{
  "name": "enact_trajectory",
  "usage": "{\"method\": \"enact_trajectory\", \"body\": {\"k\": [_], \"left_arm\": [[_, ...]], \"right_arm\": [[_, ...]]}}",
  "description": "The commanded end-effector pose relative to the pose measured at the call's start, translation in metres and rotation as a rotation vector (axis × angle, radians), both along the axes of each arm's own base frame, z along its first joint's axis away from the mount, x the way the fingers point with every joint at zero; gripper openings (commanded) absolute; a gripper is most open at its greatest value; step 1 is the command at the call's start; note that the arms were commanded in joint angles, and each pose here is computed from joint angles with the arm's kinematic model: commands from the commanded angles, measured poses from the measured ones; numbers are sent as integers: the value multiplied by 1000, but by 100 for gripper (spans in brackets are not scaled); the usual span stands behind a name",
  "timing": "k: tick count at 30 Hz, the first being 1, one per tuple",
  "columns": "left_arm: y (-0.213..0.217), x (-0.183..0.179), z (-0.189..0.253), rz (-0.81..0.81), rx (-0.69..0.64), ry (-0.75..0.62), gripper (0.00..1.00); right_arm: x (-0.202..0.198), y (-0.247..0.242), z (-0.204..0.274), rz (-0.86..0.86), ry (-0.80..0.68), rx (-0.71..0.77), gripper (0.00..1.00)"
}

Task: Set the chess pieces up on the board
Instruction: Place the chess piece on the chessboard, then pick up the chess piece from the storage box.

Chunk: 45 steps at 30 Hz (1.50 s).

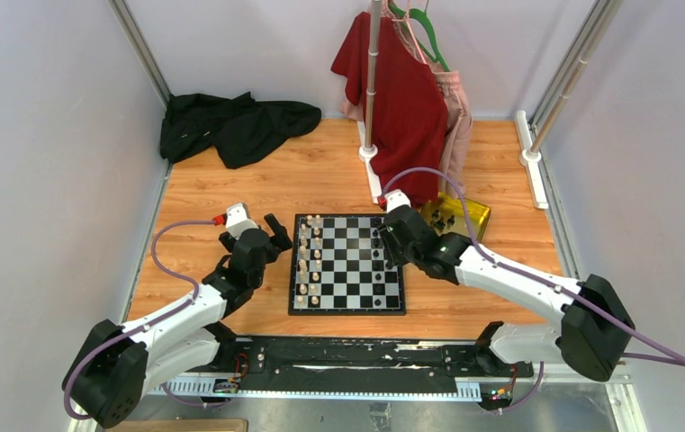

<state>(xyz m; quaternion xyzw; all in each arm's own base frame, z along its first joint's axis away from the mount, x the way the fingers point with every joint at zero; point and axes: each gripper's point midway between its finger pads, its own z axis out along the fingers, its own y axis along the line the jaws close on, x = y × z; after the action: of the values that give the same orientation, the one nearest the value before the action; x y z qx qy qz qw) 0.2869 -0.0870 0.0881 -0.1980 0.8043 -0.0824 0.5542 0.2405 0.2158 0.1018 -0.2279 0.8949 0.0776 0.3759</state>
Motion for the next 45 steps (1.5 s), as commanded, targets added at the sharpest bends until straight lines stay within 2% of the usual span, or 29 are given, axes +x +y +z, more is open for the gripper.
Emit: {"method": "enact_trajectory", "body": {"k": [1, 8, 18, 32, 45], "left_arm": [[-1, 1, 4, 8, -12, -25, 100], [-2, 0, 6, 2, -16, -31, 100], [-2, -1, 4, 2, -14, -27, 100], [-5, 1, -1, -6, -10, -14, 100], [-9, 6, -6, -11, -6, -1, 100]], "right_arm": [[11, -11, 37, -45, -110, -12, 38], [34, -45, 55, -174, -176, -15, 37], [91, -105, 39, -384, -159, 9, 35], [152, -132, -1, -470, -57, 31, 38], [165, -138, -31, -475, 21, 27, 38]]}}
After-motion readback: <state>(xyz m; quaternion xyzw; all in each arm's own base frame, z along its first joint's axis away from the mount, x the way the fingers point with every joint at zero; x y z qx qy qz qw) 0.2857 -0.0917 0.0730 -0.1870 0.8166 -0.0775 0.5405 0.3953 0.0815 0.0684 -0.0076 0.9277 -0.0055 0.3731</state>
